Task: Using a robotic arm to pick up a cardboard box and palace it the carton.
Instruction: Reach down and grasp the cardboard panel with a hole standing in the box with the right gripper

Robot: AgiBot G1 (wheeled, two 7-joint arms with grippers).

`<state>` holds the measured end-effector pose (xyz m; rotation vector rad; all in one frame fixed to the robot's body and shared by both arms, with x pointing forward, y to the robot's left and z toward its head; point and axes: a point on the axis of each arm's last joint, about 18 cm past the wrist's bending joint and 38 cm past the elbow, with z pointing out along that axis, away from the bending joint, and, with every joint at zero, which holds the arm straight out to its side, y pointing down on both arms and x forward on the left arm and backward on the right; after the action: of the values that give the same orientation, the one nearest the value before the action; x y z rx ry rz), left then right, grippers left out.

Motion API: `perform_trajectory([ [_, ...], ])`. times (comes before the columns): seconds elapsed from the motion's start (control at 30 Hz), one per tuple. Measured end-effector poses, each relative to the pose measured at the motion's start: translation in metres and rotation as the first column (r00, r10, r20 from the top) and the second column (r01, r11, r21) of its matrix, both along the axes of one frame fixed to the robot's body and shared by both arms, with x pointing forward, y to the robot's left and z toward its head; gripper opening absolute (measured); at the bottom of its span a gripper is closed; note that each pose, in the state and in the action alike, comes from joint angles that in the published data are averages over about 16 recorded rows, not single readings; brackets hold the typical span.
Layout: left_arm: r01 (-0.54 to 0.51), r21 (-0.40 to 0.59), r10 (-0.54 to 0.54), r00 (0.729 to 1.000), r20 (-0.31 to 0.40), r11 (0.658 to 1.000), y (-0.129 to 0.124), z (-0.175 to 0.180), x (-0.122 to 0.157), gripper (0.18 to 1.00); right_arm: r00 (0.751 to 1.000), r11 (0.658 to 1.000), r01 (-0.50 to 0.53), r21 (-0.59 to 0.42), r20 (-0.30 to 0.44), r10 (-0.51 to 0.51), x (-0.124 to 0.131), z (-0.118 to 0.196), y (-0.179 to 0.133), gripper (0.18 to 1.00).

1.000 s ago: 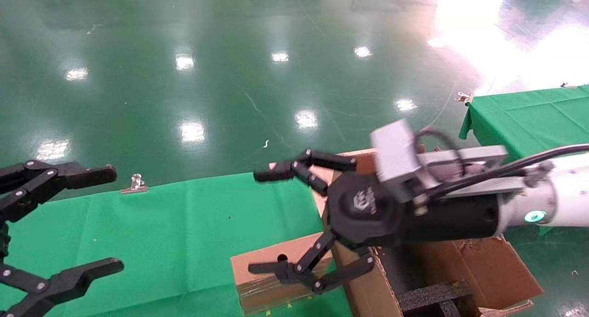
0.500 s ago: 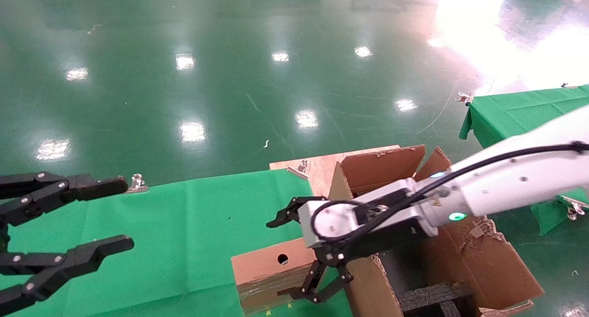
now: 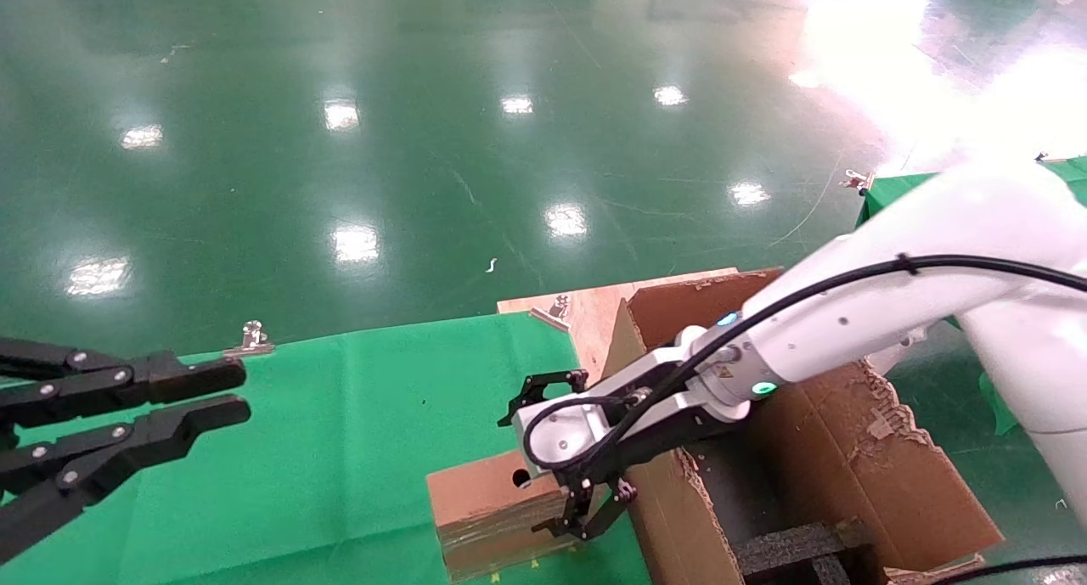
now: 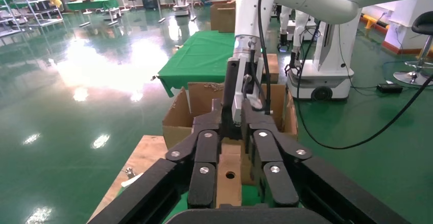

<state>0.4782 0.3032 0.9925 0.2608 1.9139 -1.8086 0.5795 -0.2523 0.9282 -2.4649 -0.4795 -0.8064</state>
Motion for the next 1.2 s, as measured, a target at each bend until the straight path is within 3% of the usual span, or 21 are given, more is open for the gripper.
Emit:
perform_trajectory([
  [0.27, 0.0, 0.0, 0.0, 1.0, 0.0, 1.0, 0.0, 0.0, 0.0, 0.245, 1.0, 0.996, -0.008, -0.091, 0.017, 0.01, 0.006, -0.003, 0.008, 1.001],
  [0.6, -0.001, 0.0, 0.001, 1.0, 0.0, 1.0, 0.0, 0.0, 0.0, 0.233, 1.0, 0.992, -0.013, -0.124, 0.006, 0.013, 0.007, -0.007, 0.011, 1.001],
  [0.83, -0.001, 0.0, 0.001, 1.0, 0.0, 1.0, 0.0, 0.0, 0.0, 0.298, 1.0, 0.992, -0.013, -0.122, 0.006, 0.014, 0.007, -0.007, 0.011, 0.99],
  [1.2, 0.0, -0.001, 0.0, 1.0, 0.0, 1.0, 0.0, 0.0, 0.0, 0.507, 1.0, 0.993, -0.012, -0.116, 0.01, 0.014, 0.006, -0.006, 0.011, 0.909],
])
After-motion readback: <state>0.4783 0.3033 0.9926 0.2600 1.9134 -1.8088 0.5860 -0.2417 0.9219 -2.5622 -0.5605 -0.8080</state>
